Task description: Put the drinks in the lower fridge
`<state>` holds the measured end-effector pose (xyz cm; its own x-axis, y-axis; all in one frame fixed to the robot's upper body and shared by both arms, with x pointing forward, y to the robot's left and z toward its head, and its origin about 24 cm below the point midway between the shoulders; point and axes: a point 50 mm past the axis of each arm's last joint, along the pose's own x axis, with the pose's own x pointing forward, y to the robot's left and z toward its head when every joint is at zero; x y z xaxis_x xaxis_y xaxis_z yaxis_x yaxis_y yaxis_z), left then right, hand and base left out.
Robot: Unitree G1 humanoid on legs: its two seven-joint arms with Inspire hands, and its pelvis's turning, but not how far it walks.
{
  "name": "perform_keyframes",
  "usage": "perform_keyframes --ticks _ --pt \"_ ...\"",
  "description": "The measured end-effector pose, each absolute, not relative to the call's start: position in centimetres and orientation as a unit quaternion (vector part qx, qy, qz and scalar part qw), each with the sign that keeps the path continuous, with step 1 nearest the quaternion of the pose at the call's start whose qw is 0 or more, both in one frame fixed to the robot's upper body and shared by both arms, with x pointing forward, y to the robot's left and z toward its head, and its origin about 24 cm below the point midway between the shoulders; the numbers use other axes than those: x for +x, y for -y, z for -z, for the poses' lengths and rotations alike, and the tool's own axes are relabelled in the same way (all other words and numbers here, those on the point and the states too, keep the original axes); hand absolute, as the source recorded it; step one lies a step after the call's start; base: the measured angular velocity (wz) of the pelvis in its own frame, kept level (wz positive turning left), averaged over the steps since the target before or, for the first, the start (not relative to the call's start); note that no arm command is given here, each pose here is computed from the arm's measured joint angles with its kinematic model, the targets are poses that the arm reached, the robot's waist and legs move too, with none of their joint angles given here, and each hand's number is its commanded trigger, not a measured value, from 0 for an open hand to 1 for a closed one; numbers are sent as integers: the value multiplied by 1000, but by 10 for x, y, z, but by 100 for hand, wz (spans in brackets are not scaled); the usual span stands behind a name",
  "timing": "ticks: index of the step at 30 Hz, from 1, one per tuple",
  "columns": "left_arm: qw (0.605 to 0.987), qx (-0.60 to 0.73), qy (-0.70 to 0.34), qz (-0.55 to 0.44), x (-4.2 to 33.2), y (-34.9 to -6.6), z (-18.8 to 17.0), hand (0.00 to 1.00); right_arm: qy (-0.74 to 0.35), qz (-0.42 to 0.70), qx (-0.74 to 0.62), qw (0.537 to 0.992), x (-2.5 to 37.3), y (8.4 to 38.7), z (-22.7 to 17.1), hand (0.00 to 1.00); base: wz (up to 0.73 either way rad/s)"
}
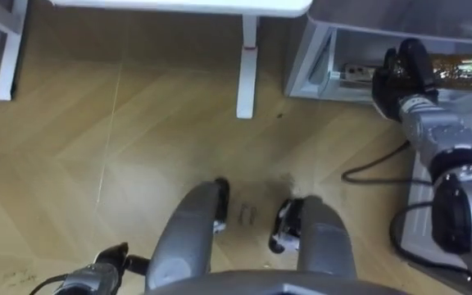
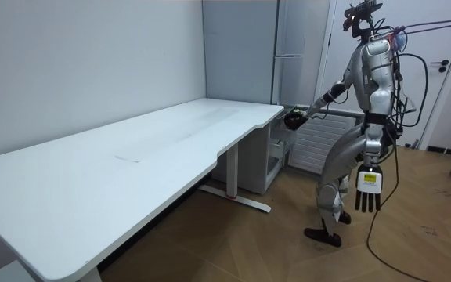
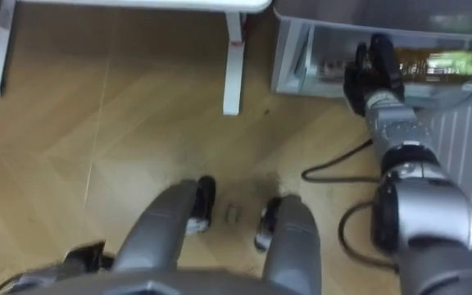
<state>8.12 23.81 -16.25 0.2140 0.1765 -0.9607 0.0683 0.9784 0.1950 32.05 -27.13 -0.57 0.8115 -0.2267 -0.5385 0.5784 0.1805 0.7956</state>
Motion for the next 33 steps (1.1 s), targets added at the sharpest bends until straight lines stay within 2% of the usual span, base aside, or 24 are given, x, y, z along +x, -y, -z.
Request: perform_keyframes --ticks 4,15,23,24,25,26,27,33 --pt "776 98 -622 -41 84 -238 162 0 -143 273 559 769 325 275 -2 100 -3" --pt "776 103 -620 -53 85 -240 161 0 -139 268 561 771 337 271 -17 100 4" --pt "776 112 -618 -57 85 -240 161 0 -124 251 557 782 356 266 -43 100 0" --pt "776 113 -618 -57 85 -240 161 0 -121 248 557 783 359 265 -47 71 0" --pt "776 114 -618 -59 85 -241 161 0 -118 246 557 784 360 265 -49 53 0" --pt "776 115 -618 -60 85 -241 161 0 -118 246 557 785 360 266 -50 4 0" --pt "776 115 -618 -60 85 -241 161 0 -117 247 555 786 360 266 -50 0 0" --pt "776 118 -617 -62 85 -241 161 0 -122 257 548 787 359 268 -49 0 0"
